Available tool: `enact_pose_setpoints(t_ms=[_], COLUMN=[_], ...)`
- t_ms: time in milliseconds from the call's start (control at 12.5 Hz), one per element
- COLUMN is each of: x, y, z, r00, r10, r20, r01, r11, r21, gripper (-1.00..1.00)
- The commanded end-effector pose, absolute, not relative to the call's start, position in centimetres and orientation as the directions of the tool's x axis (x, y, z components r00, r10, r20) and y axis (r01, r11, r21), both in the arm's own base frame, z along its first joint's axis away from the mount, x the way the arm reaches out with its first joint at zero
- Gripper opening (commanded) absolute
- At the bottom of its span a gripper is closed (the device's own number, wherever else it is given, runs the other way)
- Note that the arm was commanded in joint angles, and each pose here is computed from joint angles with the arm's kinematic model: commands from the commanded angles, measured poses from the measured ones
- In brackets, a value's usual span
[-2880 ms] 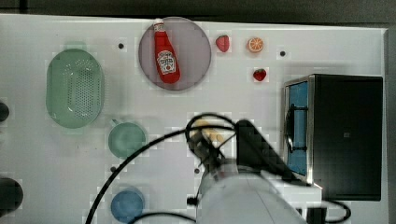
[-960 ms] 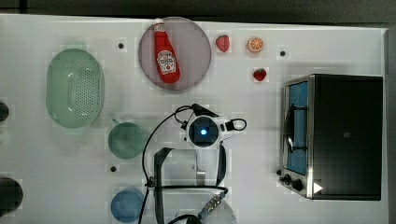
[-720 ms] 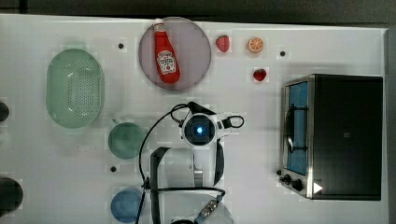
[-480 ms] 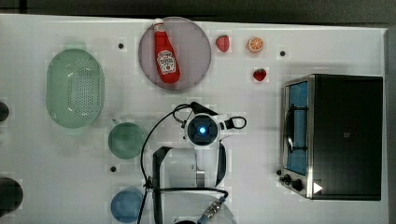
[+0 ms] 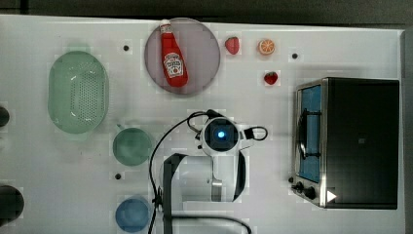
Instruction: Pick Banana and place it in mug.
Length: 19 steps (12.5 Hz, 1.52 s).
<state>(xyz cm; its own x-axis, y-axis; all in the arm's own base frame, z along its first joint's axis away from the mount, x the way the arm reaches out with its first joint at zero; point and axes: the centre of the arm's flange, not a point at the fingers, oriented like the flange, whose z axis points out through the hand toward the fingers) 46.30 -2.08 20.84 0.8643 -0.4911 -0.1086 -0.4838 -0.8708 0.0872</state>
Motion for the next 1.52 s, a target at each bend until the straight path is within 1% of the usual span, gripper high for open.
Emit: enact_pose_setpoints(t_ms=[80, 320, 480, 560, 640, 880, 960, 1040, 1120, 1200, 1360, 1520], x=[48.5, 47.6, 47.1, 46.9, 46.7, 45.8, 45.2, 44.5, 43.2, 42.9, 42.9, 43.1], y=[-2.3, -1.4, 0.2, 1.5, 3.2, 9.8, 12.3, 14.8, 18.3, 20.0, 22.4, 23.6], z=[34.2, 42.8, 46.4, 47.3, 47.7, 47.7, 47.6, 47.2, 45.9, 44.6, 41.6, 37.3], r00=[0.881, 0.878, 0.875, 0.873, 0.868, 0.845, 0.826, 0.791, 0.729, 0.708, 0.689, 0.647], r10=[-0.474, -0.474, -0.477, -0.480, -0.490, -0.530, -0.559, -0.605, -0.674, -0.698, -0.720, -0.759], r20=[-0.009, -0.061, -0.087, -0.091, -0.083, -0.067, -0.075, -0.093, -0.120, -0.111, -0.080, -0.072], r01=[-0.473, -0.471, -0.471, -0.473, -0.482, -0.522, -0.552, -0.598, -0.668, -0.692, -0.719, -0.761], r11=[-0.881, -0.880, -0.879, -0.877, -0.871, -0.846, -0.828, -0.796, -0.738, -0.716, -0.693, -0.649], r21=[0.025, 0.053, 0.077, 0.089, 0.097, 0.105, 0.098, 0.091, 0.093, 0.092, 0.044, 0.004], gripper=[-0.34, -0.34, -0.34, -0.34, -0.34, -0.34, -0.34, -0.34, -0.34, -0.34, -0.34, -0.34])
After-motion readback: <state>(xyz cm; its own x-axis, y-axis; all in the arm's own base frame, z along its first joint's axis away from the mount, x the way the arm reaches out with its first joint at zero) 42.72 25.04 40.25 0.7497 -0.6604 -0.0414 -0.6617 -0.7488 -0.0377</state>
